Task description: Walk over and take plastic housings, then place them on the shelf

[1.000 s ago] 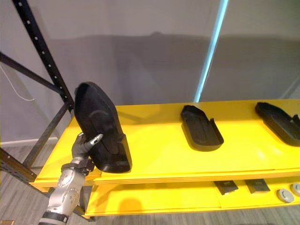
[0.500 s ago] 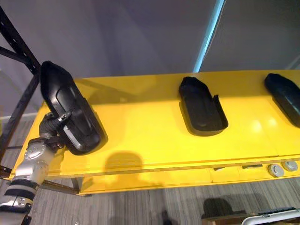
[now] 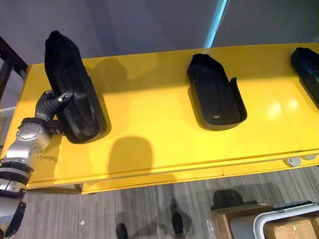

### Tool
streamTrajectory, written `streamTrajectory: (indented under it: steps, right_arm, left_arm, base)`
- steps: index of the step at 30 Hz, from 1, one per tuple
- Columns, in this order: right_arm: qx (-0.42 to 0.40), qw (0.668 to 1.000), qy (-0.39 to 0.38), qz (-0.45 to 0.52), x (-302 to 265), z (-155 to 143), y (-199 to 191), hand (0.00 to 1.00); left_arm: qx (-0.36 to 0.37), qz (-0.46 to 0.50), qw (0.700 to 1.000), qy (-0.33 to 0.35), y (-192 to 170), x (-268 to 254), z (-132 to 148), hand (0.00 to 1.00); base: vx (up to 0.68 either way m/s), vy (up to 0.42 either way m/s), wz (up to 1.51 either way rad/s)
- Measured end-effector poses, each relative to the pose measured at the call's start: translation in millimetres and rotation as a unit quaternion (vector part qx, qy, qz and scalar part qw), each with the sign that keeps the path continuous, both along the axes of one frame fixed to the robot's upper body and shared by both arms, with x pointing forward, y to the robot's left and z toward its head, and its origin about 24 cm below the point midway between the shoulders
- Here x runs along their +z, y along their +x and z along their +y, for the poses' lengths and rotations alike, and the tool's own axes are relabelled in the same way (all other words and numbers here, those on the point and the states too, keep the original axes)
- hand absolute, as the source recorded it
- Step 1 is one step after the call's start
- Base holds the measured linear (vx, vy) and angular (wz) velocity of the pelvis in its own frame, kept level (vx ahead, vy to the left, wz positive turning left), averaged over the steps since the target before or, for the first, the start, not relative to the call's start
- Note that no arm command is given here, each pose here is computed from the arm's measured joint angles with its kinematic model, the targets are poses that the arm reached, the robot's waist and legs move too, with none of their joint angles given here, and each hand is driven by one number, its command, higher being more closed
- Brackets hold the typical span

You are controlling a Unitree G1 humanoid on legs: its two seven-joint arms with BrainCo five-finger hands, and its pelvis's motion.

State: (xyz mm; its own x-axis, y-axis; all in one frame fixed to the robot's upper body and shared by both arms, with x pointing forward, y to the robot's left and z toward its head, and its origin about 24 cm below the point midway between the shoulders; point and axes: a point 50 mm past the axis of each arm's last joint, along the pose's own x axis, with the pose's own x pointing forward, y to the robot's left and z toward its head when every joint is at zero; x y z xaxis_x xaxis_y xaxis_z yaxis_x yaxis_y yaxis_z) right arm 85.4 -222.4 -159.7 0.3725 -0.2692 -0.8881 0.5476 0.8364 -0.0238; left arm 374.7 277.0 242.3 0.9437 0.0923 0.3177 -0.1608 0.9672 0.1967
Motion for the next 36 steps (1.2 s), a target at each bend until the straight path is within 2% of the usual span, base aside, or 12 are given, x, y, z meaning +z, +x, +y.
streamTrajectory:
  steps: [1, 2, 10, 15, 18, 20, 21, 26, 29, 32, 34, 36]
  right_arm:
    - [0.000, 1.000, 0.000, -0.001, 0.1, -0.1, 0.5, 0.00]
    - [0.001, 1.000, 0.000, -0.001, 0.1, 0.1, 0.5, 0.00]
    - [0.001, 1.000, 0.003, -0.001, -0.2, 0.7, 0.3, 0.00]
    - [0.005, 1.000, 0.009, -0.001, -0.6, 1.1, 0.2, 0.00]
    - [-0.002, 1.000, 0.013, 0.005, -2.0, 1.1, -1.6, 0.00]
    - [-0.003, 1.000, 0.016, 0.008, -2.5, 1.1, -1.5, 0.00]
    - [-0.010, 1.000, 0.017, 0.013, -3.1, 0.2, -3.5, 0.00]
    - [-0.013, 1.000, 0.017, 0.022, -3.5, -0.8, -5.4, 0.00]
    - [-0.015, 0.999, 0.014, 0.029, -3.9, -1.1, -7.7, 0.00]
    - [-0.017, 0.999, 0.011, 0.039, -4.9, -2.0, -14.3, 0.00]
    - [-0.020, 0.998, 0.009, 0.051, -5.9, -4.4, -20.5, 0.00]
    - [-0.022, 0.998, 0.007, 0.062, -6.9, -6.7, -27.6, 0.00]
  left_arm:
    - [-0.002, -0.001, 1.000, 0.010, 0.4, 2.7, -1.1, 1.00]
    - [-0.003, -0.002, 1.000, 0.024, 0.7, 5.9, -1.1, 0.00]
    - [0.004, 0.022, 0.995, 0.093, 2.5, 6.3, 1.8, 0.00]
    - [0.027, 0.054, 0.995, 0.074, 6.7, -5.9, 11.2, 0.00]
    - [0.037, 0.052, 0.998, -0.025, 12.7, -19.7, 6.6, 0.00]
    - [0.032, 0.043, 0.996, -0.071, 16.0, -23.9, -2.5, 0.00]
    - [0.021, 0.039, 0.992, -0.121, 19.3, -28.9, -13.8, 0.00]
    - [-0.029, 0.011, 0.974, -0.223, 14.6, -33.6, -43.5, 0.00]
    - [-0.075, -0.024, 0.965, -0.249, -3.2, -36.0, -66.1, 0.00]
    - [-0.074, -0.072, 0.953, -0.286, -13.0, -23.3, -64.4, 0.00]
    - [-0.038, -0.132, 0.945, -0.298, -22.3, -7.7, -55.5, 0.00]
    - [0.017, -0.182, 0.944, -0.275, -36.7, 2.1, -46.0, 0.00]
  base:
    - [-0.05, 0.006, -0.04]
    - [-0.04, 0.005, -0.03]
    - [-0.01, 0.005, -0.02]
    - [0.00, 0.005, -0.04]
    - [-0.05, 0.023, 0.05]
    - [-0.07, 0.031, 0.12]
    - [-0.07, 0.038, 0.09]
    - [-0.05, 0.049, 0.03]
    - [0.01, 0.046, 0.00]
    - [0.00, 0.000, 0.00]
    - [0.02, 0.018, 0.07]
    - [0.01, 0.018, 0.13]
